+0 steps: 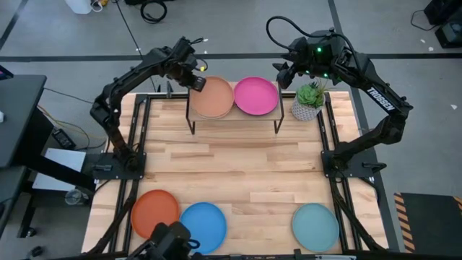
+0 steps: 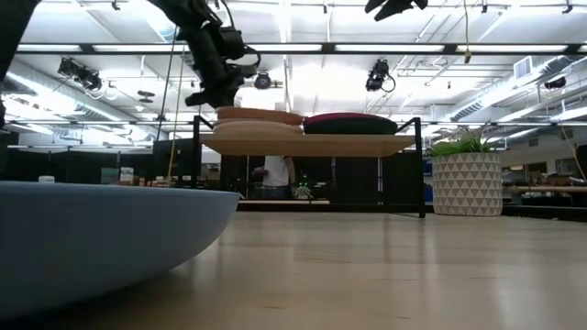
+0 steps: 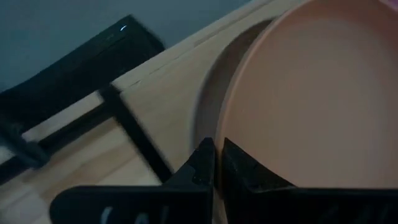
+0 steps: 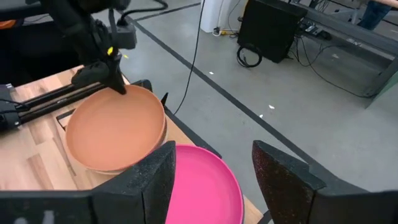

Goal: Place and stack plates onto a shelf
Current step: Stack the brown plate on top of the gray plate on the shelf, then stack the light blue plate on top of the brown plate on the shelf

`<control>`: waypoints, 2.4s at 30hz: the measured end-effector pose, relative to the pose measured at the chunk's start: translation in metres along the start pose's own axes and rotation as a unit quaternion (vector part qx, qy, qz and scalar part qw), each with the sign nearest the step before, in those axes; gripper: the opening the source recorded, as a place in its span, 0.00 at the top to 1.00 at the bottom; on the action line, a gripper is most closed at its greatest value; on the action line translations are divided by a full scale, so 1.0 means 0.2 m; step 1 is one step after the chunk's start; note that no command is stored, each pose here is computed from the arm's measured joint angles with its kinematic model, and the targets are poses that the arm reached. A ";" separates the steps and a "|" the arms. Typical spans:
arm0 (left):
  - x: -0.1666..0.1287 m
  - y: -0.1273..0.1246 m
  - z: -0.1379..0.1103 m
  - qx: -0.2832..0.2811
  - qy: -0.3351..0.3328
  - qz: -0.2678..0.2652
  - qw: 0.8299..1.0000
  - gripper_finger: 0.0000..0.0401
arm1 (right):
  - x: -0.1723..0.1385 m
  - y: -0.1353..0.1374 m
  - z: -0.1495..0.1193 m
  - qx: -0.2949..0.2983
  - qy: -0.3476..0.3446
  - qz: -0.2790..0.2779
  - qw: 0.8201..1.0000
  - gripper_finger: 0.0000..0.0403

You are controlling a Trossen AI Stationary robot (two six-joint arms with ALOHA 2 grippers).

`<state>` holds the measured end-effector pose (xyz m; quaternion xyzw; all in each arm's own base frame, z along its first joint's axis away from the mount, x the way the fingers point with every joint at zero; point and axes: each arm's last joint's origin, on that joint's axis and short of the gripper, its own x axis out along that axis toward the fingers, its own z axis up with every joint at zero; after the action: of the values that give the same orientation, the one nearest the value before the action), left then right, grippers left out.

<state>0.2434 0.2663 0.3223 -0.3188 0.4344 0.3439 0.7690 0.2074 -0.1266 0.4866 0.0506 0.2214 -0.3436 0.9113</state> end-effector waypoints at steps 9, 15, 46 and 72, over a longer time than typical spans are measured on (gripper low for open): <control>0.00 0.02 -0.01 0.008 0.014 0.024 1.000 0.96 | 0.00 0.00 0.00 -0.001 0.001 0.000 1.000 0.53; 0.00 0.02 0.00 0.009 0.001 0.021 1.000 0.80 | 0.00 0.00 0.00 -0.002 0.001 0.004 1.000 0.55; -0.42 -0.71 -0.38 0.340 -0.057 -0.241 0.907 0.61 | 0.09 0.27 -0.48 -0.088 0.303 0.379 0.870 0.56; -0.77 -0.38 -0.39 0.266 -0.170 -0.136 0.939 0.61 | -0.05 0.84 -1.46 -0.214 0.508 0.451 0.702 0.54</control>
<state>0.2096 0.1229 0.4407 -0.0957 0.3248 0.1572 0.9277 0.2028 0.0777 0.2193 0.1146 0.6688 0.2425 0.6934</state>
